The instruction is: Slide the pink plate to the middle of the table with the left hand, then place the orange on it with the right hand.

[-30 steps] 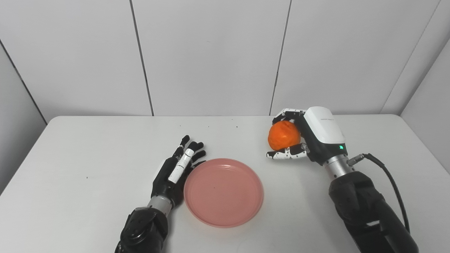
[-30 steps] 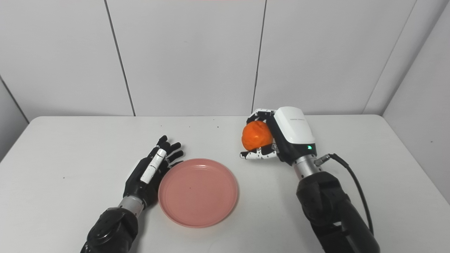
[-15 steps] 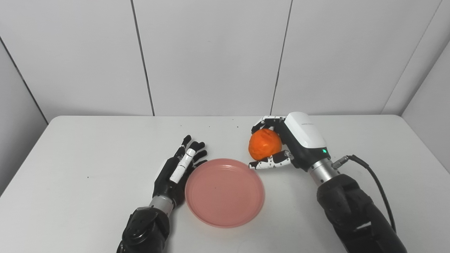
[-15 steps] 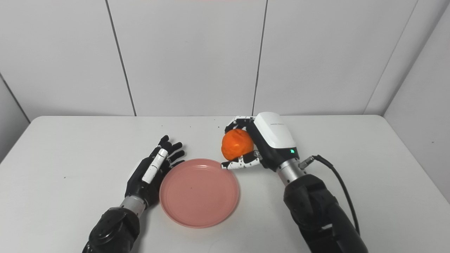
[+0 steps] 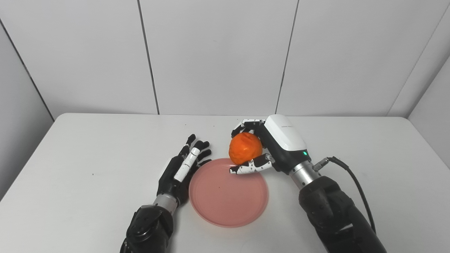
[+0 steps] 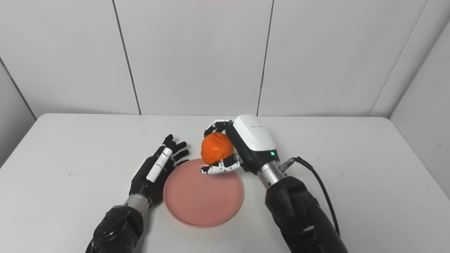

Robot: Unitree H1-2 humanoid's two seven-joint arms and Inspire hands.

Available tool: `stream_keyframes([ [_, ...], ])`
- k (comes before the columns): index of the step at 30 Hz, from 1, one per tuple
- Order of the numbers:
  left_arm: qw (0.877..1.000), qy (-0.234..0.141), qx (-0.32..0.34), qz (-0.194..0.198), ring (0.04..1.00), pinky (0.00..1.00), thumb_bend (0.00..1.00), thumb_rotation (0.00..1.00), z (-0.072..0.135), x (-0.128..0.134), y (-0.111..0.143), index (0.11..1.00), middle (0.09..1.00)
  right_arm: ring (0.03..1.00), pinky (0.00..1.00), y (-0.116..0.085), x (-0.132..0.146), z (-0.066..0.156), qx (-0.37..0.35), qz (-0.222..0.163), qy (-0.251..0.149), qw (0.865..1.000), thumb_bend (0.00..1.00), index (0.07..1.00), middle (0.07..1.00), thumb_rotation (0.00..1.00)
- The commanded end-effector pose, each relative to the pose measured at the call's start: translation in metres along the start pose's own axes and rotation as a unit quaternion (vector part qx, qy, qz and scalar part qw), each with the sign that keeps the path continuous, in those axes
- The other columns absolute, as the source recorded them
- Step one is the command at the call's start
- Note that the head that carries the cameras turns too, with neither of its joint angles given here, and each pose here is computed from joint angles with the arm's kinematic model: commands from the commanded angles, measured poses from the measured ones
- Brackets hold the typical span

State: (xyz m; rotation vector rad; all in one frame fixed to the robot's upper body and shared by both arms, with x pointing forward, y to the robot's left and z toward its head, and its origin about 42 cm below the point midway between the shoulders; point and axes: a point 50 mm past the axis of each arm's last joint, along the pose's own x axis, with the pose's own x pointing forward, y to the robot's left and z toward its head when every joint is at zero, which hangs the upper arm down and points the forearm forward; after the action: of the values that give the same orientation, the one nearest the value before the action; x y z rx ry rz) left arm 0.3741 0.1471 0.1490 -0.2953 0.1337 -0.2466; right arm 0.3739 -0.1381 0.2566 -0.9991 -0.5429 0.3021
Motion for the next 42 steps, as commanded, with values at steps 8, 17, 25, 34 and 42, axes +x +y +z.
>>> stream_keyframes([
  [8,1.0,0.021,-0.008,0.004,0.873,0.82,0.8,0.6,-0.011,-0.002,-0.003,1.0,0.874,0.283,0.22,0.005,0.014,0.019,-0.021,-0.002,-0.044,0.999,0.52,0.513,0.441,0.0],
  [17,1.0,0.021,-0.011,0.006,0.877,0.79,0.78,0.61,-0.011,-0.004,-0.002,1.0,0.874,0.27,0.2,0.04,0.011,0.003,-0.039,0.044,-0.033,0.998,0.52,0.521,0.418,0.0],
  [25,1.0,0.022,-0.015,0.005,0.891,0.8,0.79,0.6,-0.012,-0.004,-0.001,1.0,0.871,0.299,0.23,0.049,0.016,-0.006,-0.06,0.072,-0.03,0.995,0.52,0.528,0.421,0.0],
  [34,1.0,0.026,-0.014,0.005,0.881,0.79,0.79,0.61,-0.013,-0.005,-0.003,1.0,0.88,0.32,0.26,0.044,0.025,0.0,-0.074,0.103,-0.044,0.991,0.52,0.528,0.428,0.0],
  [42,1.0,0.026,-0.012,0.005,0.877,0.8,0.78,0.62,-0.013,-0.005,-0.003,1.0,0.887,0.332,0.27,0.041,0.026,0.002,-0.076,0.096,-0.045,0.991,0.52,0.529,0.432,0.0],
])
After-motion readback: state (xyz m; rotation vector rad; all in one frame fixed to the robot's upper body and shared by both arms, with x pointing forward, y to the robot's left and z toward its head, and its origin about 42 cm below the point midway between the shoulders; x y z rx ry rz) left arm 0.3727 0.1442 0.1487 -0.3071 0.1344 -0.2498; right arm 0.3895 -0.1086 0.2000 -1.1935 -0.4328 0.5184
